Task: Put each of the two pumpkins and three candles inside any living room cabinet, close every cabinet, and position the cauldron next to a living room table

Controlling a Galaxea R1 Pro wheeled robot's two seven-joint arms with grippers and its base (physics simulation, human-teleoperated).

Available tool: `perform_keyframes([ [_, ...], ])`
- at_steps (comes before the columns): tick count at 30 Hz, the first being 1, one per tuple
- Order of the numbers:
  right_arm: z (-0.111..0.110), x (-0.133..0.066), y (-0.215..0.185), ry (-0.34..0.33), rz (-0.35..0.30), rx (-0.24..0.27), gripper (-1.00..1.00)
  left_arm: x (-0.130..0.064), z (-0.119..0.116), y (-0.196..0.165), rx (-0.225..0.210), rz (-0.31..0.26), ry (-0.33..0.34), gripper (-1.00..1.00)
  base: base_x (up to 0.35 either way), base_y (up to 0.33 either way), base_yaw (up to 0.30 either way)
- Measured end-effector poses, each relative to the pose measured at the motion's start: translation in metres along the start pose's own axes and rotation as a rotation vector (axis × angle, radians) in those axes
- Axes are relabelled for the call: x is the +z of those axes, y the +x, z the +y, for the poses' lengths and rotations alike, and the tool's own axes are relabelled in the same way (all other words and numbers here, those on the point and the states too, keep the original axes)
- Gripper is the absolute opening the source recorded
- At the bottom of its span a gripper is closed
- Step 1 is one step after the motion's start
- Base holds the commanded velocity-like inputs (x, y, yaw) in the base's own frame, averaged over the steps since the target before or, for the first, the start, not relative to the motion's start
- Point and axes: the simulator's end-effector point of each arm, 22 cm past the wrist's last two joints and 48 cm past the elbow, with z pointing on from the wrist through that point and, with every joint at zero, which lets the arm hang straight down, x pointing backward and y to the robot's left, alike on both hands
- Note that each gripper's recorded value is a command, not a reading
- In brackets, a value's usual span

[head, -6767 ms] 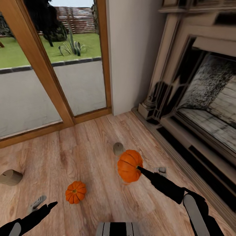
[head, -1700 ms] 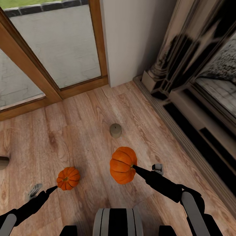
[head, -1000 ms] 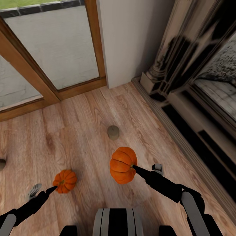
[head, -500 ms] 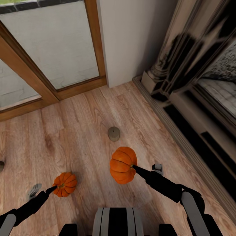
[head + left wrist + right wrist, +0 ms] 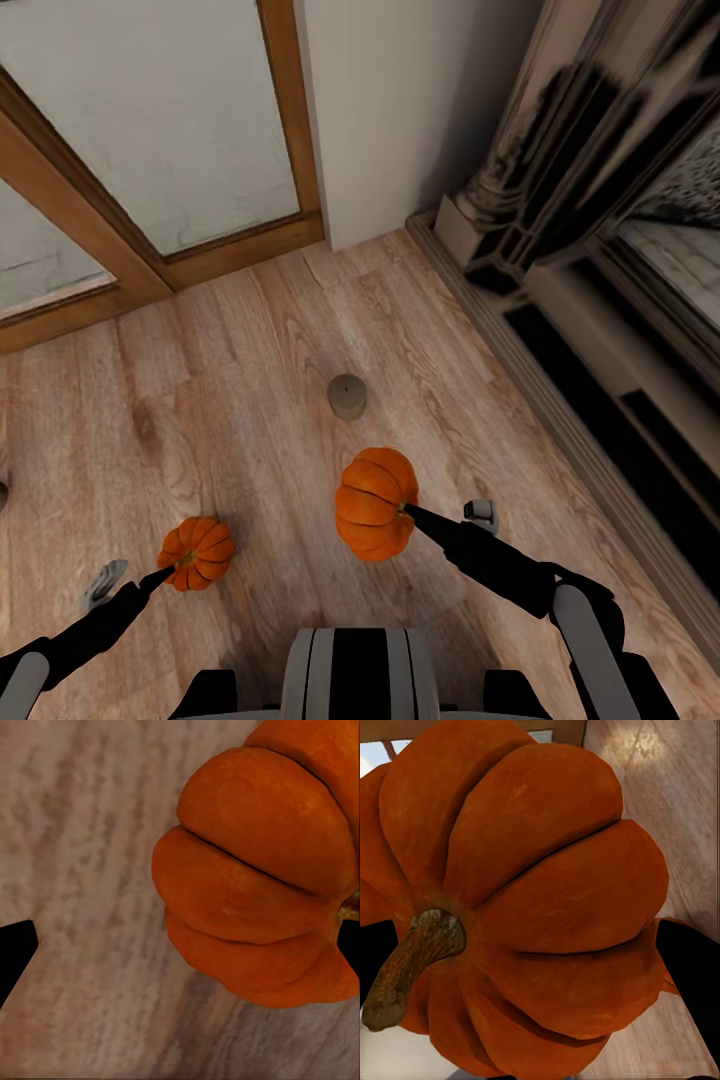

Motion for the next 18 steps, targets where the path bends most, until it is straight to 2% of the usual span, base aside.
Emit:
perform_keyframes([
  [18, 0.0008, 0.0015, 0.0021, -0.003, 0.005, 0.002, -1.0, 0.0002, -0.0002, 0.0, 0.0, -0.001, 0.0, 1.0, 0.028, -0.004, 0.0],
])
